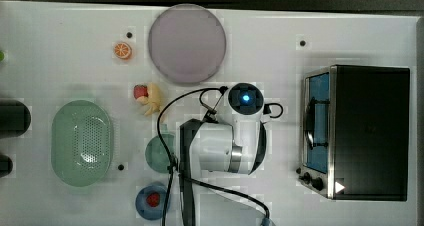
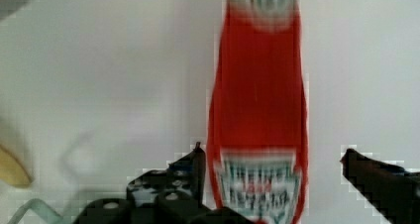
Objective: Pick ketchup from strainer and place it on the table
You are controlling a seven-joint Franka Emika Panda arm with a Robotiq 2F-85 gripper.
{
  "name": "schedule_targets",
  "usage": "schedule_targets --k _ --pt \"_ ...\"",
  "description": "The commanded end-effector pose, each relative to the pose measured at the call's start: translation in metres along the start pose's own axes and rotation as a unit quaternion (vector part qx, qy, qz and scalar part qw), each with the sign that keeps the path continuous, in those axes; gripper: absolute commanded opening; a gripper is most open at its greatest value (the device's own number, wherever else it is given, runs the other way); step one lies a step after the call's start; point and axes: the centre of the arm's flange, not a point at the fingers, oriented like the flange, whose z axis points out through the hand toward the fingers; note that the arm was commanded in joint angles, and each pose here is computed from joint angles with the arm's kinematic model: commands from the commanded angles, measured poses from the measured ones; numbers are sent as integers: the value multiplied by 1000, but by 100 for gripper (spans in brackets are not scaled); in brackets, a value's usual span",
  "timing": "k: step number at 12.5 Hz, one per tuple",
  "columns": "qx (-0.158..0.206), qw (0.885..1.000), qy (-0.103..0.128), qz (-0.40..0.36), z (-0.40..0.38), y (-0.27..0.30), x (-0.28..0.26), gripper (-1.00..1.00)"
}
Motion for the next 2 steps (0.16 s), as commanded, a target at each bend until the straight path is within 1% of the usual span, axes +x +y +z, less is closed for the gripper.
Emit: schedule_targets --k 1,2 --pt "26 997 66 -14 -76 -9 13 100" --pt "29 997 75 -15 -97 -10 12 100"
